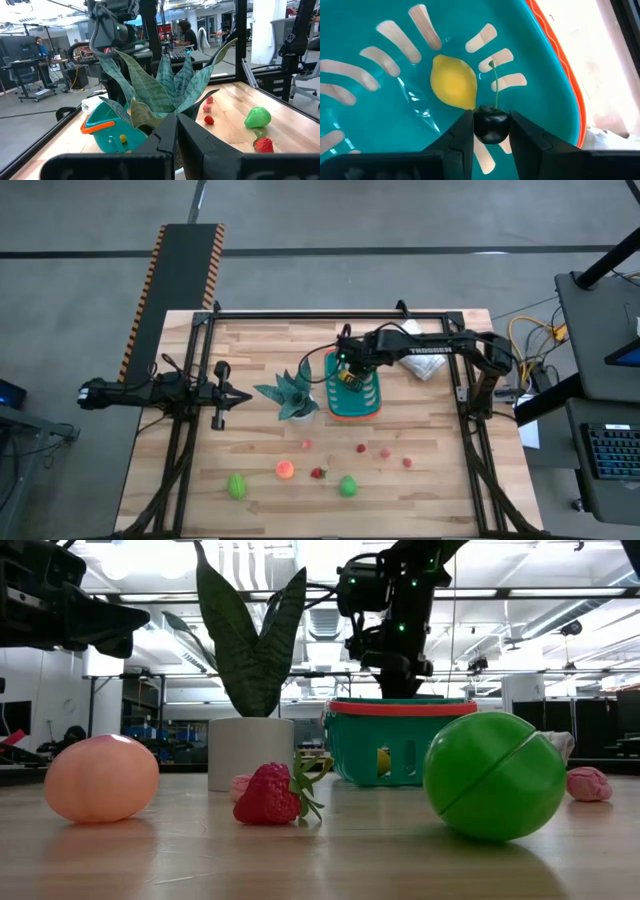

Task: Build produce basket
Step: Put the cherry into the basket

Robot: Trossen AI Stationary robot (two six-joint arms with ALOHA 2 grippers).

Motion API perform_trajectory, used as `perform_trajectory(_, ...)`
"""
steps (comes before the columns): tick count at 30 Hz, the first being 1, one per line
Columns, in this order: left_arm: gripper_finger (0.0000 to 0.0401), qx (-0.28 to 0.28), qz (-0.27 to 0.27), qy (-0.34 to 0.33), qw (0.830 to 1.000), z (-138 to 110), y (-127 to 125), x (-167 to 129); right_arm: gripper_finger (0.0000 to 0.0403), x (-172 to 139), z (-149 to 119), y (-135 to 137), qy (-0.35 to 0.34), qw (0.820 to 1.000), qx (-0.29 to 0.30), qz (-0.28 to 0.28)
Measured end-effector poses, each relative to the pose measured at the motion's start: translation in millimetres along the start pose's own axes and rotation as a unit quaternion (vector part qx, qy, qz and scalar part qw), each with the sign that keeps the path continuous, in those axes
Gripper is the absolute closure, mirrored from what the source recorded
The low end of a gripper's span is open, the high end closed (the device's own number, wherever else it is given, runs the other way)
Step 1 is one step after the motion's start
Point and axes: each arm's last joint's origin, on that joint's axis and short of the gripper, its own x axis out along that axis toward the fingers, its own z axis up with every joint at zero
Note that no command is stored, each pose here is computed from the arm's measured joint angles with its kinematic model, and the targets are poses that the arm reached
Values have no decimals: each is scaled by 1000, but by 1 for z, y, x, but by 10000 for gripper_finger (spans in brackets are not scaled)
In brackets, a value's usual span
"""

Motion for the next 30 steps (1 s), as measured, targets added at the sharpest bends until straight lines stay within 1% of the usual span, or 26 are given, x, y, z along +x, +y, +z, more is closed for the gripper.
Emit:
perform_trajectory(18,401,0,0,1,1000,0,0,0,314,18,1,5,20,1000,-6,-8)
perform_trajectory(30,401,0,0,0,1000,0,0,0,314,17,2,5,12,1000,-5,-6)
